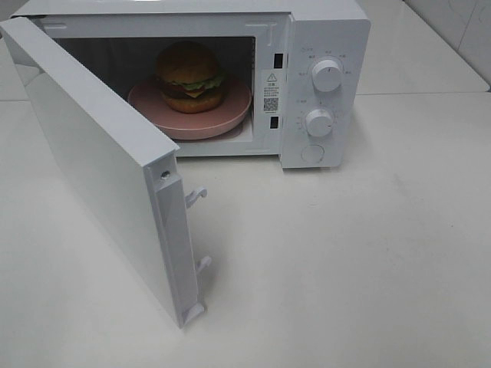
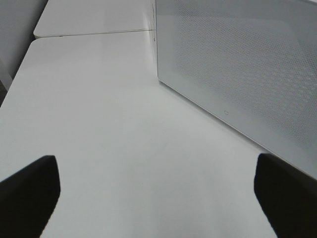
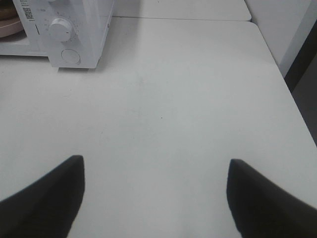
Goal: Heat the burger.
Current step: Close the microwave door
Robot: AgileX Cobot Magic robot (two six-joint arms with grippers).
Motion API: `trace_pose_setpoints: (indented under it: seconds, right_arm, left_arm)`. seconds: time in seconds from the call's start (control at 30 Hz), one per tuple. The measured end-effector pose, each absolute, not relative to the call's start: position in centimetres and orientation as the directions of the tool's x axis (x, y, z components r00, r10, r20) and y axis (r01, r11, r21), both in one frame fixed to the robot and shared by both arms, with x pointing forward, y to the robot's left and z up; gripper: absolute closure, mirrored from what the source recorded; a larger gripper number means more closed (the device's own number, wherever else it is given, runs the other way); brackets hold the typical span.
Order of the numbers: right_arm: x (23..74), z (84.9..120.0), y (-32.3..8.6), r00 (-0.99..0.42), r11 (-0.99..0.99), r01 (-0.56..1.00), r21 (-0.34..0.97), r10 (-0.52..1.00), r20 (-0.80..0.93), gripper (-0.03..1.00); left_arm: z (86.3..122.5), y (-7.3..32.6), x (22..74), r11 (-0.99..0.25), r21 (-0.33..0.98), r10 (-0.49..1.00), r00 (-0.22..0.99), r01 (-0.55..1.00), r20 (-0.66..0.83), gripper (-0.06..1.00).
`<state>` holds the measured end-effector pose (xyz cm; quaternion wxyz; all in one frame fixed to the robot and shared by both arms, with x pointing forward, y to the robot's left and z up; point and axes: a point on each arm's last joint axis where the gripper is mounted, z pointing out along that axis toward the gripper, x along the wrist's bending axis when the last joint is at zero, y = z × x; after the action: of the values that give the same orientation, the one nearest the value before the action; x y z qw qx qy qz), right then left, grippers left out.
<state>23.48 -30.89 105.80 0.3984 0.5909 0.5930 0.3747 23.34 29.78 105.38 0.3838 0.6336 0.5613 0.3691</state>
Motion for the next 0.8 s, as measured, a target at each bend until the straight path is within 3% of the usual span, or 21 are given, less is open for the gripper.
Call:
trace_pose_setpoints:
  seconds: [0.63, 0.77, 0.8]
  right_arm:
    - [23.5, 105.8, -30.9, 0.016, 0.021, 0.402, 0.915, 0.999, -0.03, 0.21]
    - [23.5, 105.8, -30.9, 0.016, 0.021, 0.402, 0.915, 0.999, -0.03, 0.21]
    - [23.5, 105.8, -30.9, 0.016, 0.021, 0.402, 0.915, 0.999, -0.03, 0.21]
  left_arm:
    - [106.5, 29.8, 23.5, -0.023, 0.932, 0.997, 0.076, 0.362, -0.005, -0.02]
    - [107.6, 29.8, 24.8, -0.008, 0.953, 0.998, 0.068, 0.303, -0.013, 0.12]
    - [108.0, 29.8, 25.7, -0.006, 0.958, 0.998, 0.065, 0.286, -0.013, 0.2]
